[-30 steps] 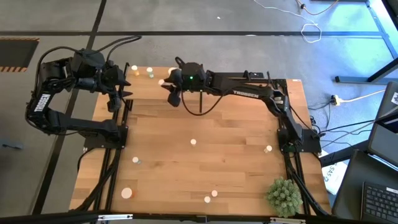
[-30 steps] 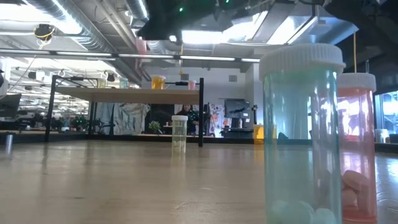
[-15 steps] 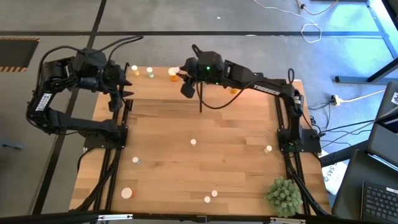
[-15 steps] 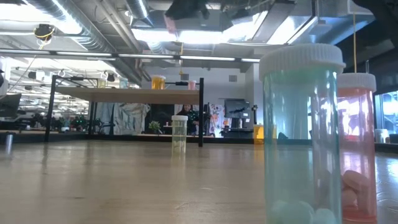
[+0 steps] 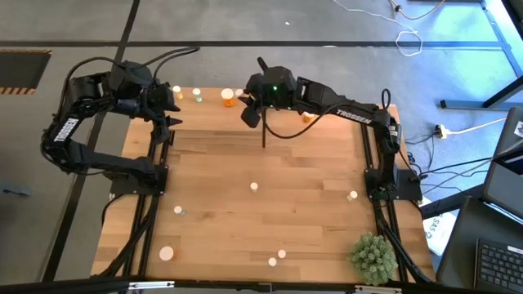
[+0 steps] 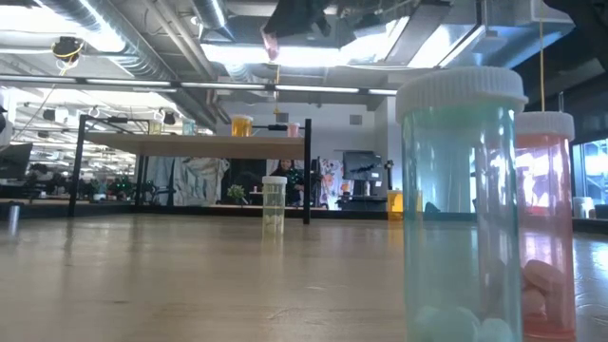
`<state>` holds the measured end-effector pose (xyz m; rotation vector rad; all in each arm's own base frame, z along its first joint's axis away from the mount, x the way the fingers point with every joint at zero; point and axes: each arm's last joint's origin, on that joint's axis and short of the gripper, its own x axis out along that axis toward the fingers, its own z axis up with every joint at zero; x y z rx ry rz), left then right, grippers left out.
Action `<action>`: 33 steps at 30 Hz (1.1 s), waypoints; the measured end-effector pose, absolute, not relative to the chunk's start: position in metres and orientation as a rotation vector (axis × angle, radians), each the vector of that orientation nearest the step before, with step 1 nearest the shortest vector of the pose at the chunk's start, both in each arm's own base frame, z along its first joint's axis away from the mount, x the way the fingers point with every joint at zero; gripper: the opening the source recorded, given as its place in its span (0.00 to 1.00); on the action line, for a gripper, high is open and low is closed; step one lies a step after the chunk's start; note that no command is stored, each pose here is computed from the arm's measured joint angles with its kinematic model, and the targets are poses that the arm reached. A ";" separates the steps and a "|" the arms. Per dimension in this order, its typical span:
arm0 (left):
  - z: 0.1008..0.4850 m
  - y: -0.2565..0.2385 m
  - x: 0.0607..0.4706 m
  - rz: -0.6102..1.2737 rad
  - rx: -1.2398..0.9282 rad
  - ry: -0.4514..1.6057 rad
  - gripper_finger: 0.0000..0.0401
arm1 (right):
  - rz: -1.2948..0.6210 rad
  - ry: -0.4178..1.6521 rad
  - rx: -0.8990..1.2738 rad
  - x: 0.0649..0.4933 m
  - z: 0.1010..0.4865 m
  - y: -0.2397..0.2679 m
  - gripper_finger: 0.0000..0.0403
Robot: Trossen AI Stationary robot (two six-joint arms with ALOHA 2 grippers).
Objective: Pick and place medicine bottles onto shelf by color
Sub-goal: Put the top red pill bottle on the shelf aligned with the red pill bottle on the shelf
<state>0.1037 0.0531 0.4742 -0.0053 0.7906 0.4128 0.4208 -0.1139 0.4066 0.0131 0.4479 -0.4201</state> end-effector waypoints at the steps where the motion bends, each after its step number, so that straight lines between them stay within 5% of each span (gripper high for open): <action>1: 0.474 0.053 0.104 0.413 -0.006 0.791 0.43 | -0.434 0.463 0.012 0.420 0.405 -0.114 0.28; 21: 0.473 0.055 0.107 0.403 0.011 0.806 0.43 | -0.573 0.533 0.034 0.388 0.410 -0.108 0.28; 33: 0.474 0.058 0.113 0.395 0.046 0.788 0.43 | -0.483 0.107 0.052 0.373 0.350 -0.100 0.28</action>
